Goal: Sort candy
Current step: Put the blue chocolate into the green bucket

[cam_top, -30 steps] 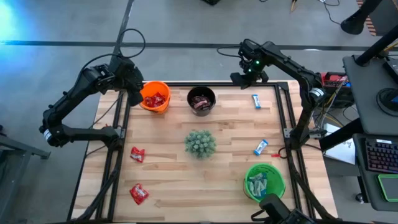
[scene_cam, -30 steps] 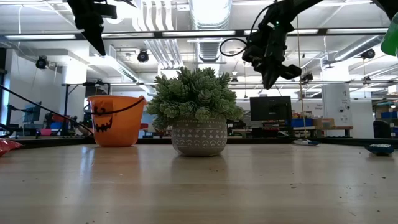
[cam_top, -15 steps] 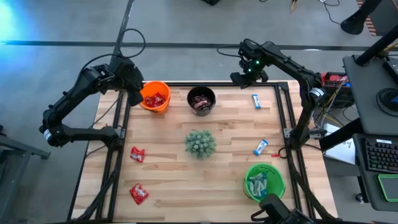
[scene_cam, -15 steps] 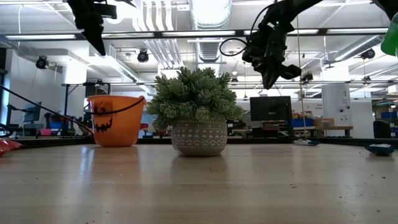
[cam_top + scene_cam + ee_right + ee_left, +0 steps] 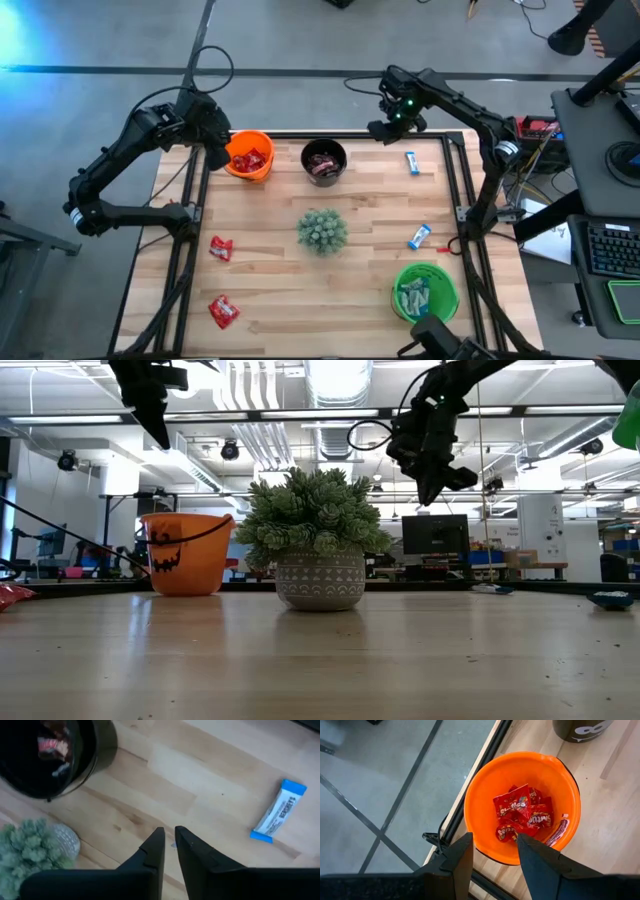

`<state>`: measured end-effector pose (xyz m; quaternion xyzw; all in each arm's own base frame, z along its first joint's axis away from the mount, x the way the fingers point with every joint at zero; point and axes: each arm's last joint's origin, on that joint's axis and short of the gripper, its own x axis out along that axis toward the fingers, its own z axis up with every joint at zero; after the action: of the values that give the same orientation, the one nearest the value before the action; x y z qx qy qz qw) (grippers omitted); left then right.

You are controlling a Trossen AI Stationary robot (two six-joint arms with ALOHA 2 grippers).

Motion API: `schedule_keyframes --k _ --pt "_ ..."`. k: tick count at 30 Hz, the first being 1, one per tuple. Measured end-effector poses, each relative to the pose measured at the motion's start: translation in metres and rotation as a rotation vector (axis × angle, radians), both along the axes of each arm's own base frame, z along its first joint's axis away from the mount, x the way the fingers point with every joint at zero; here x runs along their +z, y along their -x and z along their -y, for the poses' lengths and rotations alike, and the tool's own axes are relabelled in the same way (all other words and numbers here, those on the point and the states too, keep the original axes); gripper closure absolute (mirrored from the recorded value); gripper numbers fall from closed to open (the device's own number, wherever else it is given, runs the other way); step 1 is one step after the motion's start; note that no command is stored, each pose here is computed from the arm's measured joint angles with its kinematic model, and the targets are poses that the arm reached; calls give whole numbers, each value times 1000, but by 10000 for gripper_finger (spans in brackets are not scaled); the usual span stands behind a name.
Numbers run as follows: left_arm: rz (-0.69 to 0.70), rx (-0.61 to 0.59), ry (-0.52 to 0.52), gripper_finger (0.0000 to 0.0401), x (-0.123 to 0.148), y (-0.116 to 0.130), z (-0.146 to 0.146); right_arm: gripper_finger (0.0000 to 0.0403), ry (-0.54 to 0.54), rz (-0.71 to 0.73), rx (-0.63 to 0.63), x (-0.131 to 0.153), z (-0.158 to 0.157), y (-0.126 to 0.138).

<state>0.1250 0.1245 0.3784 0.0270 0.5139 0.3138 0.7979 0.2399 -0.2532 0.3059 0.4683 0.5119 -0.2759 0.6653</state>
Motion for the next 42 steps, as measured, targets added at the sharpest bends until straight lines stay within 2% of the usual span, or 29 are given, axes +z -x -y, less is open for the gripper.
schedule_keyframes --k 3,8,13,15,20,25,33,42 --pt "0 0 0 264 0 0 0 341 15 5 63 0 -5 -5" --pt "0 0 0 264 0 0 0 284 57 0 146 2 -12 -13" --pt "0 0 0 264 0 0 0 239 184 -200 72 0 -11 -9" --pt "0 0 0 264 0 0 0 229 157 -267 19 -4 -10 -5" --pt "-1 0 1 264 0 0 0 223 66 -354 -20 -28 -5 1" --pt "-31 0 28 264 -2 2 2 225 -3 -445 -53 -67 -6 5" --pt "-51 0 48 264 -4 4 4 225 -2 -624 -100 -105 -16 20" --pt "-63 -20 41 264 -4 4 4 223 64 -565 -146 -118 -12 17"
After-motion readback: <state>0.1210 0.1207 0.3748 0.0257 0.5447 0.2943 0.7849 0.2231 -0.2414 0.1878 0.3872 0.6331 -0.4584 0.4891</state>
